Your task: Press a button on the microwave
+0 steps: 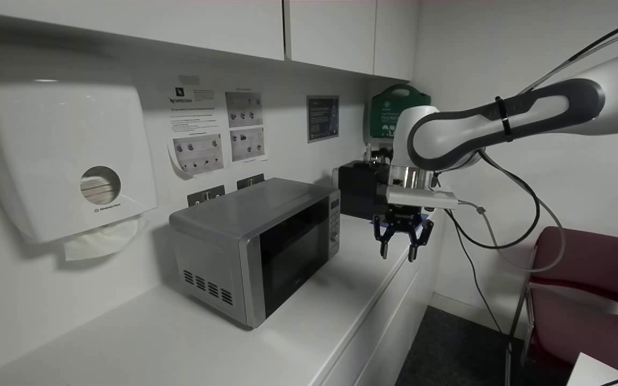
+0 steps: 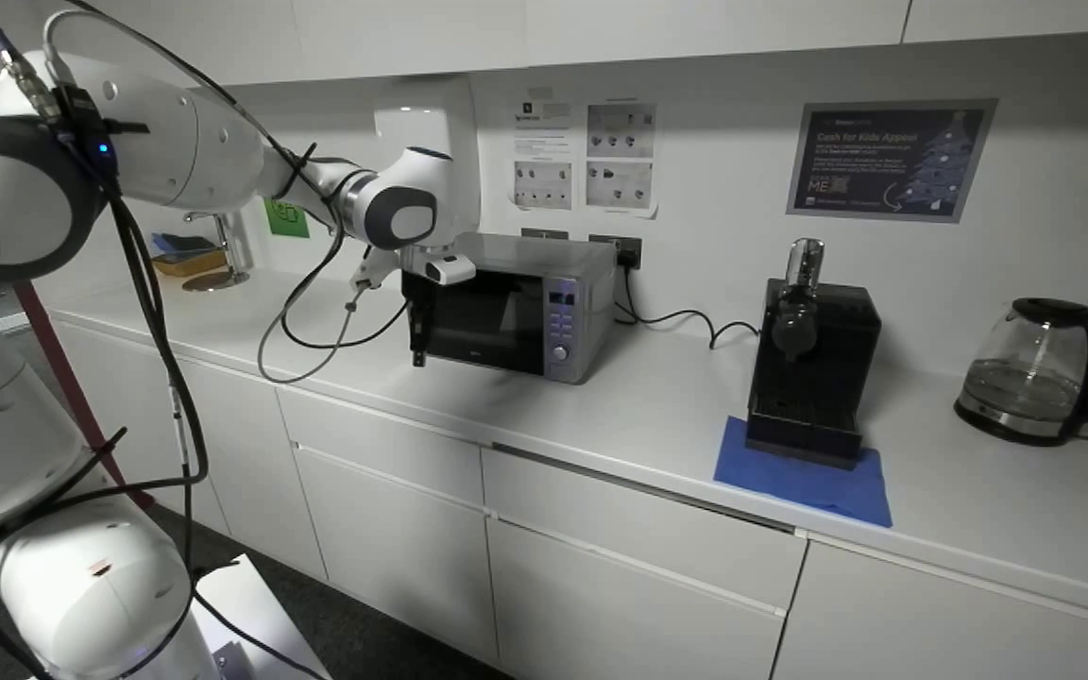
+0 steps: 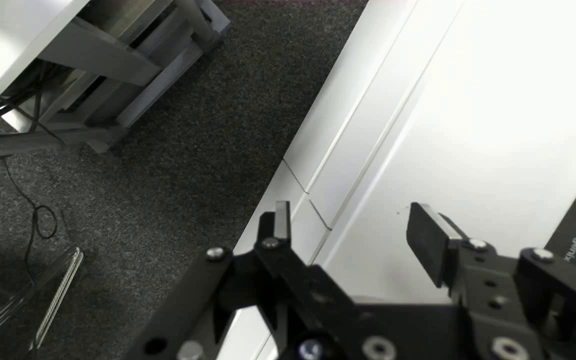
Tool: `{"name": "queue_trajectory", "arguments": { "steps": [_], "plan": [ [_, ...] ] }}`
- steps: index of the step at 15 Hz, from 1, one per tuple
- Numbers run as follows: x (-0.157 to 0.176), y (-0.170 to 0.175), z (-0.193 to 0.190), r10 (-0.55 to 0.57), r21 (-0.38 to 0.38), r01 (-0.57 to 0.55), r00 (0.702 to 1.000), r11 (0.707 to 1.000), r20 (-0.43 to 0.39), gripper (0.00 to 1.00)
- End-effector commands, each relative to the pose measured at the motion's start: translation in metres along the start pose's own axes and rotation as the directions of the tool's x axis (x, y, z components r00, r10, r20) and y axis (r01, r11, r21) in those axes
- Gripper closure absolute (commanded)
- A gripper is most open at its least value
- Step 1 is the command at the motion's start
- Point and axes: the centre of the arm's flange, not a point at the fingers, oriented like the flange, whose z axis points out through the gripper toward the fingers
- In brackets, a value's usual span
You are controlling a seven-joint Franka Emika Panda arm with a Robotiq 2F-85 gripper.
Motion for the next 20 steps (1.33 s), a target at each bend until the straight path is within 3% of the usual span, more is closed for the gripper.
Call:
{"name": "queue_trajectory", "arguments": {
  "steps": [1, 3, 5, 7, 11, 13, 14, 16, 20],
  "plan": [
    [-0.01, -0.01, 0.014, -0.018, -0.067, 0.009, 0.991, 0.998, -0.134, 0.04],
    [-0.018, -0.014, 0.019, -0.074, -0.119, 0.057, 0.986, 0.991, -0.151, 0.0],
    [-0.029, -0.013, 0.022, -0.212, -0.113, 0.207, 0.977, 0.972, -0.03, 0.0],
    [-0.038, -0.015, 0.021, -0.299, -0.078, 0.3, 0.954, 0.951, 0.027, 0.0],
    [-0.044, -0.013, 0.025, -0.461, -0.046, 0.472, 0.874, 0.88, 0.155, 0.0],
    [-0.048, -0.014, 0.027, -0.514, -0.109, 0.545, 0.828, 0.831, 0.225, 0.0],
    [-0.049, -0.013, 0.036, -0.465, -0.082, 0.483, 0.869, 0.872, 0.171, 0.0],
    [-0.052, -0.011, 0.035, -0.489, -0.092, 0.514, 0.847, 0.852, 0.208, 0.0],
    [-0.051, -0.012, 0.037, -0.492, -0.093, 0.519, 0.844, 0.85, 0.213, 0.0]
  ]
}}
